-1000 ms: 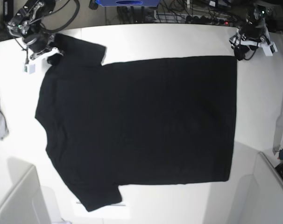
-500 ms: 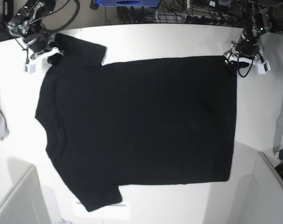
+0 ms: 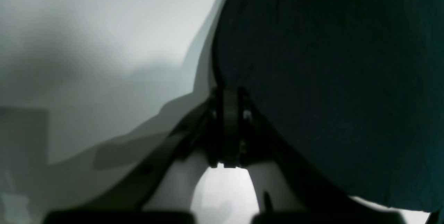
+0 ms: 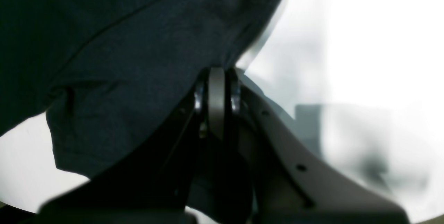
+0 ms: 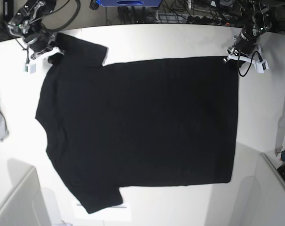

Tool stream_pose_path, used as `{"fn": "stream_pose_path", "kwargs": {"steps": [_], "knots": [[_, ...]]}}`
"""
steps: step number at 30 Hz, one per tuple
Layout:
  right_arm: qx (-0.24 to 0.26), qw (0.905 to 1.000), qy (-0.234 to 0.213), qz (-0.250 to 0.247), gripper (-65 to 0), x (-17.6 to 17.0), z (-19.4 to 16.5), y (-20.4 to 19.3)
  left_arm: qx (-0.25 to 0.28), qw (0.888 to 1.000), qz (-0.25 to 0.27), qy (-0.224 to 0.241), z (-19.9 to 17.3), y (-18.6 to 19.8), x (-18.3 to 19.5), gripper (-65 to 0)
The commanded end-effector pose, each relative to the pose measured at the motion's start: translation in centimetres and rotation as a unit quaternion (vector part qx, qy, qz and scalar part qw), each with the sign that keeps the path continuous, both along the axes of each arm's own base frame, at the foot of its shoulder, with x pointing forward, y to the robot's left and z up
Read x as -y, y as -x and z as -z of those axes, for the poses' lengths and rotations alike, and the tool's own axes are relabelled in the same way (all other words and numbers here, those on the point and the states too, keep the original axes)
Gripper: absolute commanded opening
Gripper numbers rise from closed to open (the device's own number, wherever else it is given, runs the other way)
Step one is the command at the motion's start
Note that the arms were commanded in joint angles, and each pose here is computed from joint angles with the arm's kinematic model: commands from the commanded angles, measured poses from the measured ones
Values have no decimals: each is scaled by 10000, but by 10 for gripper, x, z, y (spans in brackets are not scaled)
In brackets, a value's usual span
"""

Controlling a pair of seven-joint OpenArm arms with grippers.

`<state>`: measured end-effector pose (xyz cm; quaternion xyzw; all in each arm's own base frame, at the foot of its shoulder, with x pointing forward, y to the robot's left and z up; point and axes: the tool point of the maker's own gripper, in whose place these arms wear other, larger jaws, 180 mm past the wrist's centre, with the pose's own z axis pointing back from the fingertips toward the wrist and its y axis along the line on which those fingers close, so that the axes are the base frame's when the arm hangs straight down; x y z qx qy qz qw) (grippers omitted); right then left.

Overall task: Fold the T-shirt properly
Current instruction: 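Lift the shoulder corners with both grippers and pull them apart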

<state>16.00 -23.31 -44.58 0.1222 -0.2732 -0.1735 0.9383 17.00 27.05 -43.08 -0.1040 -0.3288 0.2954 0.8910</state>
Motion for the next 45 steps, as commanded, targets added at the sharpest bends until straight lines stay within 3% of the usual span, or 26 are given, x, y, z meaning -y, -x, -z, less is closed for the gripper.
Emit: {"fn": "stream_pose_path", "kwargs": {"steps": [1,10,17,24,32,36,41,45], "knots": [[-443,9989,121,-84,-650,2,7,20,-130,9999,89,-43,-2,6,0,-650],[-395,9979,493,-173,-650,4,-15,37,-45,9979,193,-625,-40,26,-29,-650],[-305,9976,539,-301,-650,1,-35,39,54,9969,256,-743,-55,27,-29,-650],[329,9986,-28,-412,-650,-20,-65,28,-142,9972,544,-492,-69,27,-13,-650],[381,9984,127,-392,-650,-3,-76,2,-85,9987,198,453,-91,31,-22,-650],[504,9975,154,-467,-650,0,-86,-20,20,9975,295,641,-97,17,-15,-650],[795,9967,-69,-122,-650,1,-101,-51,91,9951,502,842,-103,-1,-5,-650],[993,9948,-188,-147,-650,-2,-110,-77,293,9935,528,964,-109,-18,1,-650]]}}
